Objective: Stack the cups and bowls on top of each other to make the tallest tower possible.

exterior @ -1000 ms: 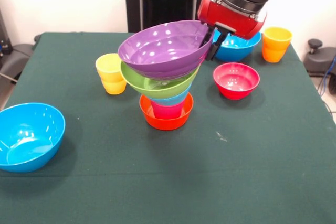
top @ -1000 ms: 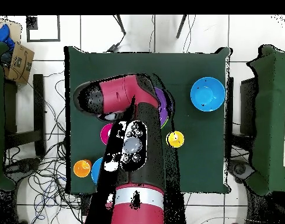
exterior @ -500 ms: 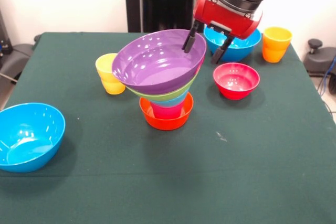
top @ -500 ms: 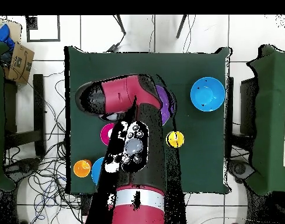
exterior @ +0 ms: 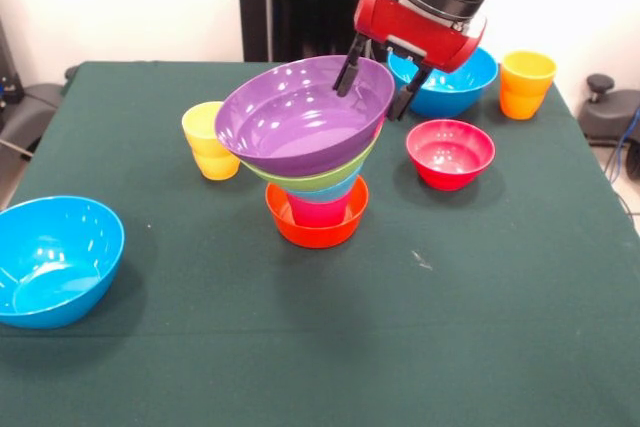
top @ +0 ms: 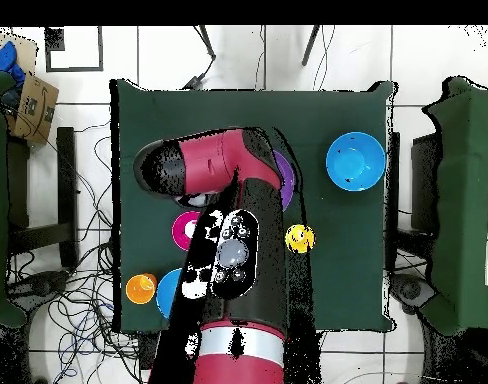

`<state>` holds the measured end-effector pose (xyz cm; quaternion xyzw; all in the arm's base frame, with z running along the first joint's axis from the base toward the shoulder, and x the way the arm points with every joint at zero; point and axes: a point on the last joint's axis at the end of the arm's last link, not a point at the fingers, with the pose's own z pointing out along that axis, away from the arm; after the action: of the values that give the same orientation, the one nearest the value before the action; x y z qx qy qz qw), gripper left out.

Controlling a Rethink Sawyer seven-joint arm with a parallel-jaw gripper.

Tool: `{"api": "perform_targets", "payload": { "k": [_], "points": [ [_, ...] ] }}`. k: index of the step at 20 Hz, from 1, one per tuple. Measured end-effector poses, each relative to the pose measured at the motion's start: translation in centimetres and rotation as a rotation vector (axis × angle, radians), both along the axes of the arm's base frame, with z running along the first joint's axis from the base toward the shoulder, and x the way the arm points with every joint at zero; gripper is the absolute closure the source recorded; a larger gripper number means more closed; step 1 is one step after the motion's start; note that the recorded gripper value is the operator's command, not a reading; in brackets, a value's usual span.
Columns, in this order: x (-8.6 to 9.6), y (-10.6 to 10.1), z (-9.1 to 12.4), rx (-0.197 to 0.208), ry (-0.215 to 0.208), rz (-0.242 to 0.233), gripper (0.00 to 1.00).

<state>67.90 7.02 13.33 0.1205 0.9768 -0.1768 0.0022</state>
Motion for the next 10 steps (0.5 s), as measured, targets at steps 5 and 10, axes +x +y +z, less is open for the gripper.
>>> {"api": "perform_targets", "payload": {
  "k": [5, 10],
  "points": [
    [0.44, -0.02, -0.19, -0.001, -0.005, 0.001, 0.0],
    [0.76, -0.06, -0.36, -0.002, -0.008, 0.001, 0.0]
  ]
}}
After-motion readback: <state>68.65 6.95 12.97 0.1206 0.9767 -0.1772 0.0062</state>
